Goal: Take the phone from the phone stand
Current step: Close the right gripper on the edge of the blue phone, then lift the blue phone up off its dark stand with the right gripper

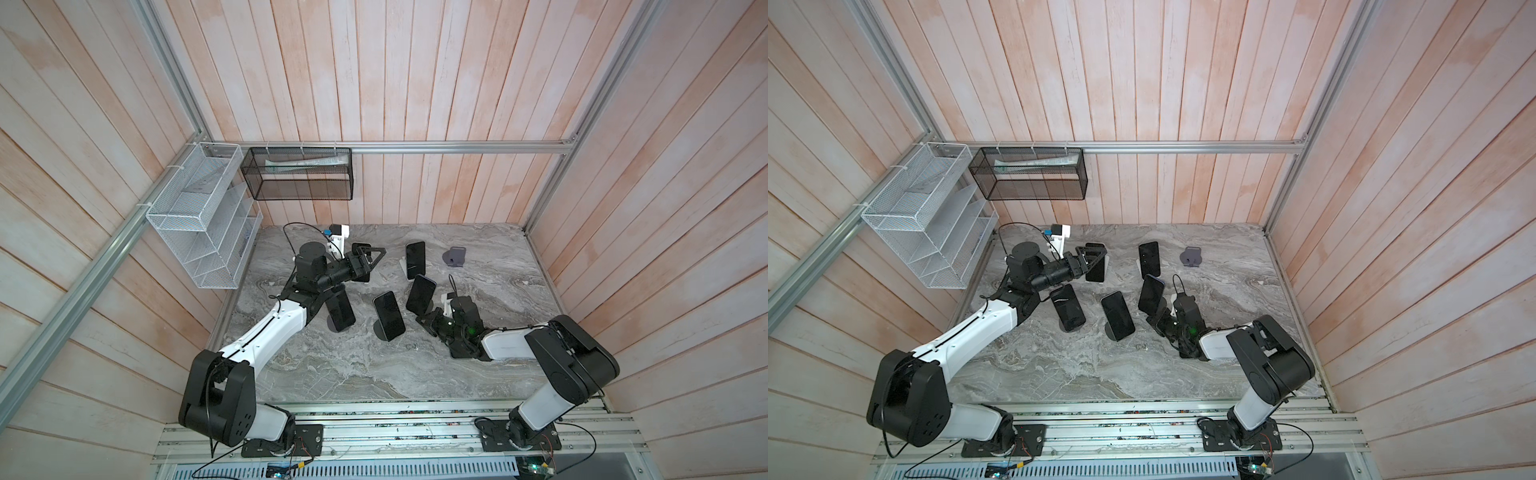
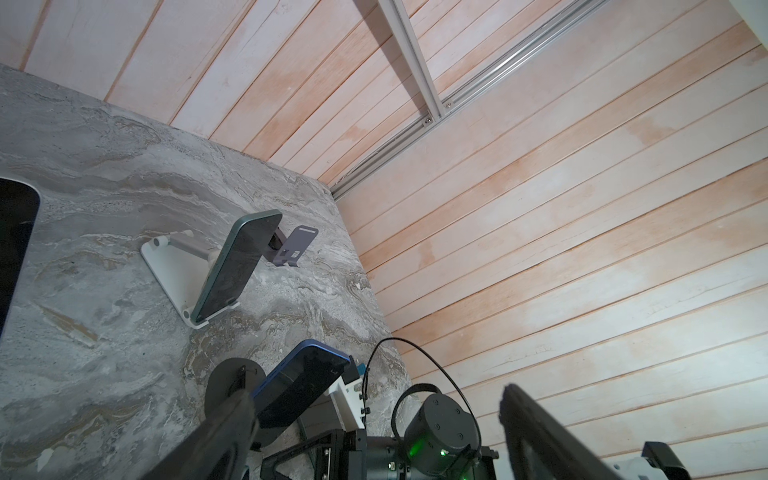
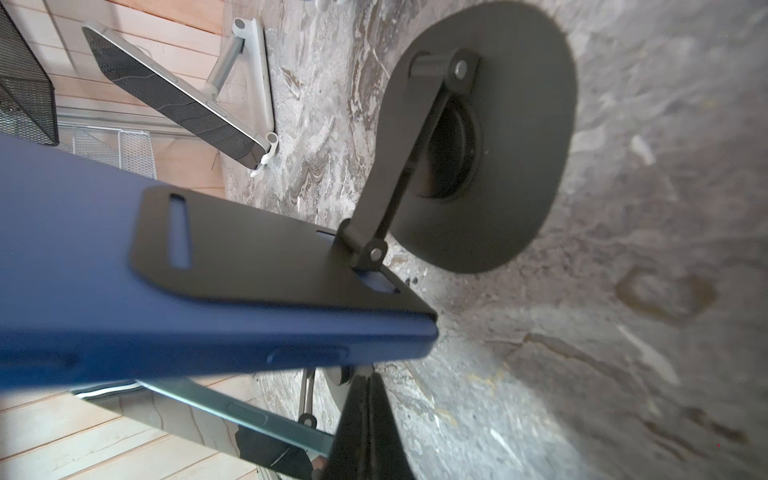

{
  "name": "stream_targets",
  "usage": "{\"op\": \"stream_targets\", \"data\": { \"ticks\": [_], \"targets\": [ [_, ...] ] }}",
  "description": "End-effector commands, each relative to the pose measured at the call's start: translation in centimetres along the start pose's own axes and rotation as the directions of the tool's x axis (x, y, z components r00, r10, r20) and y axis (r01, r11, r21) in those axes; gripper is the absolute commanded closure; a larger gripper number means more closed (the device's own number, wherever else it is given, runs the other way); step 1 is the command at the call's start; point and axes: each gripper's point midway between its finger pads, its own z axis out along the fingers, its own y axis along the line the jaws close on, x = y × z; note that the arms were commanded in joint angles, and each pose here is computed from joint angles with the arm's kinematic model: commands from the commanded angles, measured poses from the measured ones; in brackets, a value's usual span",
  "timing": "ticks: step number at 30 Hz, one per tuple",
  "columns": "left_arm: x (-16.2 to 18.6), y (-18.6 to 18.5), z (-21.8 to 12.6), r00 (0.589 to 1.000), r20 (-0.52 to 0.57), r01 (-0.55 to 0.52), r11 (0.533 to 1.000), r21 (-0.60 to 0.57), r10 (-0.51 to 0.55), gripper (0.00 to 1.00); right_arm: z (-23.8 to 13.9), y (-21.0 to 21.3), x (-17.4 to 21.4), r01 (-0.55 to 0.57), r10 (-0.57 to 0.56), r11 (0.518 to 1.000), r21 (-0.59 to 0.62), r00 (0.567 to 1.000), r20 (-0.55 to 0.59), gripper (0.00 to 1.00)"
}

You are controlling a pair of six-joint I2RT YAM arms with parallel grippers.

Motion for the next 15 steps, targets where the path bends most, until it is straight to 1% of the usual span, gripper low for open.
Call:
{"op": "stream_targets", "data": {
  "ticks": [1,11,15],
  "targets": [
    [-1.49,-1.59,-0.56,0.998,0.036,-0.042,0.999,0.027,0.041,0.06,0.59,0.15,-0.78,-0.010,0.010,1.000,0.006,0.999,0.030,0.99],
    [-2.11,-1.59,-1.07,0.997,0.057,-0.044,0.999,0.024,0.042,0.06,0.95,-0.04,-1.36,-0.029,0.028,0.999,0.017,0.999,0.042,1.00],
    [-2.20,-1.60,-1.15,0.998,0.059,-0.041,0.999,0.026,0.039,0.06,0.92,-0.61,-1.77,-0.024,0.022,0.998,0.051,0.999,0.049,1.00]
  ]
}}
